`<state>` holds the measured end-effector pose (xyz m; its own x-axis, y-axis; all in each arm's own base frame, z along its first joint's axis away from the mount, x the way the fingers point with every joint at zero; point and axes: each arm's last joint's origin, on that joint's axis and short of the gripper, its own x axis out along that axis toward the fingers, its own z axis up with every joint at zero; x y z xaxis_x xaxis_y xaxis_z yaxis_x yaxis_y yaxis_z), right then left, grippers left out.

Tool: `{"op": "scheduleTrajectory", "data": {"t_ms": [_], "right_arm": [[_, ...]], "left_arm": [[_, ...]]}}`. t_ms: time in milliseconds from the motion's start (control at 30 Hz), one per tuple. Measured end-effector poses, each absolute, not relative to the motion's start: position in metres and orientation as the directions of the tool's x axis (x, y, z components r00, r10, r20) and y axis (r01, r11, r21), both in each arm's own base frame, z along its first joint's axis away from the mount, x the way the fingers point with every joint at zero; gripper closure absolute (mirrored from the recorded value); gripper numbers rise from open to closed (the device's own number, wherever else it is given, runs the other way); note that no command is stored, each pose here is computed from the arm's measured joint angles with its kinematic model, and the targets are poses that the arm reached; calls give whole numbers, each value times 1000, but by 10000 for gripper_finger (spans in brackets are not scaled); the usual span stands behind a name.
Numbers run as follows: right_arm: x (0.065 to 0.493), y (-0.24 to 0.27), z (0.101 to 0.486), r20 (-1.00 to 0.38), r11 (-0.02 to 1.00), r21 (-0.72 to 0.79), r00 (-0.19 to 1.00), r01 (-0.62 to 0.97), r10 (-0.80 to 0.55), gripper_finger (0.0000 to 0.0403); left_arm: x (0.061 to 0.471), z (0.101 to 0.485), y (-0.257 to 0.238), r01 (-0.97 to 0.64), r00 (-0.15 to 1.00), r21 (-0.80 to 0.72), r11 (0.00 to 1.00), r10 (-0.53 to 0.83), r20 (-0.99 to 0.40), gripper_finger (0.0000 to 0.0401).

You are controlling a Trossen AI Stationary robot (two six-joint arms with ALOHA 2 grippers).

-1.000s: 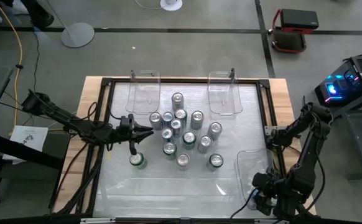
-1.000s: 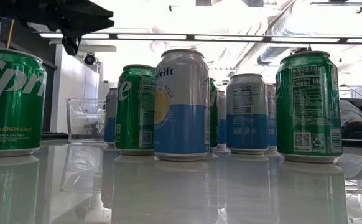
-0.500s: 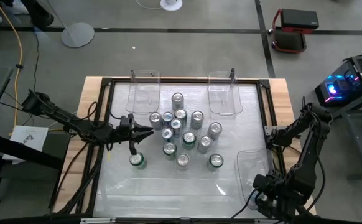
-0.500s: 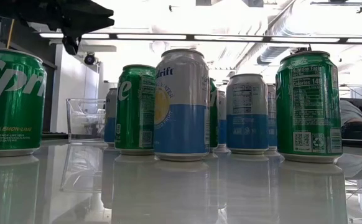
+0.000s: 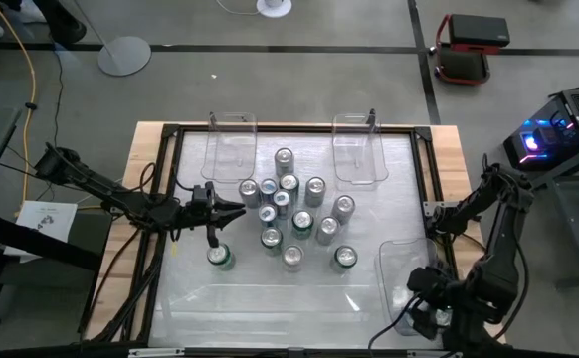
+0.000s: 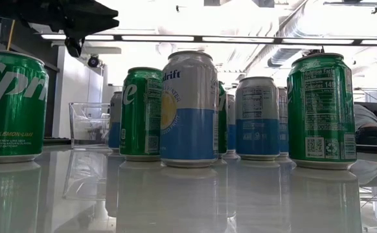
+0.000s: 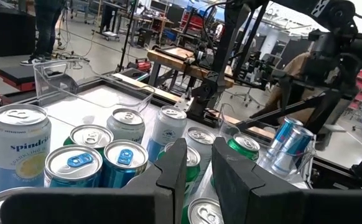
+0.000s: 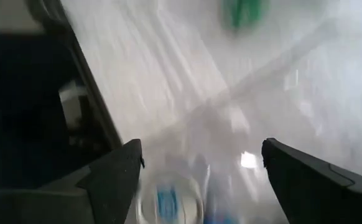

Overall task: Sort soda cans
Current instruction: Put the blue soda can into the bottom right transparent bin

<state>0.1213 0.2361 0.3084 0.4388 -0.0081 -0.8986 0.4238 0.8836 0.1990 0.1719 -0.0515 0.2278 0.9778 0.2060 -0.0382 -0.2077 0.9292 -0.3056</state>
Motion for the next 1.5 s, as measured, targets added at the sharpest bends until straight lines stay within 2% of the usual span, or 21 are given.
{"op": "scheduleTrajectory", "data": {"t_ms": [167,300,467,600,700,833,967,1100,1200,1300,1500], "right_arm": [[140,235,301,-776,920,188,626,344,-76,82],[167,235,285,-710,941,210,703,266,-40,82],[211,230,275,-568,970,224,822,96,50,82],[239,215,276,-462,989,146,885,12,58,82],[255,200,273,-386,997,74,922,19,11,82],[272,181,261,-252,997,61,967,48,-31,82],[282,165,249,-79,997,41,995,69,-66,82],[283,154,254,82,995,15,992,97,-98,82],[281,151,256,116,993,-27,987,112,-108,82],[278,151,260,119,990,-60,986,126,-118,82],[270,156,255,46,966,-126,974,227,-223,82]], "left_arm": [[172,228,-51,-208,978,-306,929,206,-38,336],[172,228,-51,-207,978,-307,929,206,-36,336],[172,228,-51,-206,978,-310,928,206,-33,336],[172,228,-51,-206,978,-309,928,206,-33,336],[172,228,-51,-206,978,-296,933,206,-33,336],[172,228,-51,-207,978,-298,932,206,-33,336],[172,228,-53,-164,986,-395,904,163,-37,336],[173,229,-50,-180,984,-282,942,174,-46,330],[180,238,-49,-183,981,-223,957,162,-108,307],[189,250,-51,-195,960,-129,972,162,-228,268],[214,271,-55,-188,895,89,978,208,-394,180]]}}
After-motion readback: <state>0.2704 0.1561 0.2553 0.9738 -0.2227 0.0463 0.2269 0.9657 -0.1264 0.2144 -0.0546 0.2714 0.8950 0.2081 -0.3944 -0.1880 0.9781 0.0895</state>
